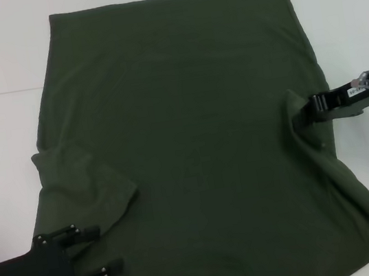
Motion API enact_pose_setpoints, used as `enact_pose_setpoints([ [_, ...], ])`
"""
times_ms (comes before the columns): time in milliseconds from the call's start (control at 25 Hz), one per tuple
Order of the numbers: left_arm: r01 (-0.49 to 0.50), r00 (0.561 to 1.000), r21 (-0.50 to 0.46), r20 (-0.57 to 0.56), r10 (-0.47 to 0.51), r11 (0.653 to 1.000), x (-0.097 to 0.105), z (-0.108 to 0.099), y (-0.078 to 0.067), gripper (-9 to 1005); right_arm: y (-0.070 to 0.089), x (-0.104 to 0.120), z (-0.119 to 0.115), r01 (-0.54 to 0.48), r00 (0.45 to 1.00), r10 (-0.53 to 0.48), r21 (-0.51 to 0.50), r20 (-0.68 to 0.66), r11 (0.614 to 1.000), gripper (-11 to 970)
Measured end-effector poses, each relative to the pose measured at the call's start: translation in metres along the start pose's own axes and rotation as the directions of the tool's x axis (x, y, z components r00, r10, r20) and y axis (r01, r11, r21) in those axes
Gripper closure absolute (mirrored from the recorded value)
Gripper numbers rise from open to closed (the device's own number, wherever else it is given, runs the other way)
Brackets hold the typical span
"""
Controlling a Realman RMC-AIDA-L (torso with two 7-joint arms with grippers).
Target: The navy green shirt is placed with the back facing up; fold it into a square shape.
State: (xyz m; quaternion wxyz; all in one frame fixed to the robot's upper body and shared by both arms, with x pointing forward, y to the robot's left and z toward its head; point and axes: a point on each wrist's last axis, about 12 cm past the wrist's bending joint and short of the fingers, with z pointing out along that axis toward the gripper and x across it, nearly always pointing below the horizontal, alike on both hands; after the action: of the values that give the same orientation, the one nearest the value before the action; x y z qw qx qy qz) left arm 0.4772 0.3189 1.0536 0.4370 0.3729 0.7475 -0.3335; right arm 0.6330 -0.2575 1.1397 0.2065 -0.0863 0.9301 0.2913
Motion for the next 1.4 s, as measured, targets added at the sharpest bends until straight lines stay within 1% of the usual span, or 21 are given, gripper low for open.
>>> enact_pose_setpoints([
  [240,-0.002,1.0,0.005,-0.001,0.002,1.0,0.0,0.001,0.0,228,-0.002,0.003,0.003,-0.052,0.998,0.054,-0.064,0.036,0.997,833],
  [320,-0.001,1.0,0.005,0.0,0.001,1.0,0.0,0.002,0.0,228,-0.003,0.005,0.002,-0.06,0.996,0.066,-0.103,0.053,0.993,827],
  [520,0.0,1.0,0.005,0.001,0.0,1.0,0.0,0.002,0.0,228,-0.006,0.011,-0.004,-0.068,0.99,0.096,-0.236,0.107,0.969,581],
  [600,0.001,1.0,0.004,0.003,-0.001,1.0,0.0,0.002,-0.001,228,-0.011,0.015,-0.008,-0.069,0.985,0.108,-0.268,0.132,0.961,536],
  [680,0.01,1.0,-0.002,0.012,-0.01,1.0,-0.001,0.001,0.0,228,-0.016,0.02,-0.013,-0.047,0.981,0.101,-0.297,0.169,0.954,490],
  [720,0.025,1.0,-0.009,0.019,-0.024,1.0,-0.001,0.0,0.0,228,-0.018,0.024,-0.016,-0.02,0.978,0.085,-0.315,0.192,0.949,468],
  [840,0.094,0.995,-0.03,0.047,-0.093,0.995,-0.003,-0.003,0.003,228,-0.022,0.043,-0.023,0.111,0.957,0.005,-0.379,0.291,0.919,400],
  [960,0.18,0.981,-0.047,0.075,-0.176,0.982,-0.006,-0.008,0.008,229,-0.023,0.07,-0.026,0.312,0.902,-0.142,-0.386,0.408,0.868,332],
  [1000,0.204,0.977,-0.05,0.08,-0.2,0.978,-0.007,-0.009,0.009,229,-0.024,0.08,-0.026,0.375,0.878,-0.196,-0.374,0.437,0.848,296],
  [1080,0.253,0.965,-0.048,0.083,-0.249,0.966,-0.008,-0.011,0.011,229,-0.025,0.097,-0.023,0.464,0.836,-0.277,-0.341,0.474,0.817,225],
  [1160,0.309,0.949,-0.04,0.084,-0.305,0.95,-0.01,-0.012,0.012,229,-0.025,0.113,-0.018,0.541,0.792,-0.354,-0.302,0.498,0.785,227],
  [1200,0.334,0.94,-0.035,0.084,-0.33,0.942,-0.011,-0.013,0.013,229,-0.026,0.127,-0.012,0.607,0.746,-0.426,-0.262,0.512,0.75,228],
  [1240,0.377,0.924,-0.025,0.083,-0.373,0.926,-0.012,-0.016,0.013,229,-0.026,0.127,-0.012,0.607,0.746,-0.426,-0.262,0.512,0.75,229],
  [1280,0.401,0.914,-0.019,0.082,-0.398,0.916,-0.012,-0.018,0.014,229,-0.025,0.133,-0.009,0.632,0.728,-0.453,-0.247,0.515,0.734,230],
  [1320,0.401,0.914,-0.019,0.082,-0.398,0.916,-0.012,-0.018,0.014,229,-0.026,0.141,-0.007,0.658,0.707,-0.483,-0.231,0.517,0.716,230],
  [1400,0.465,0.883,-0.013,0.075,-0.463,0.885,-0.013,-0.022,0.015,228,-0.025,0.152,0.0,0.706,0.664,-0.533,-0.204,0.524,0.678,229],
])
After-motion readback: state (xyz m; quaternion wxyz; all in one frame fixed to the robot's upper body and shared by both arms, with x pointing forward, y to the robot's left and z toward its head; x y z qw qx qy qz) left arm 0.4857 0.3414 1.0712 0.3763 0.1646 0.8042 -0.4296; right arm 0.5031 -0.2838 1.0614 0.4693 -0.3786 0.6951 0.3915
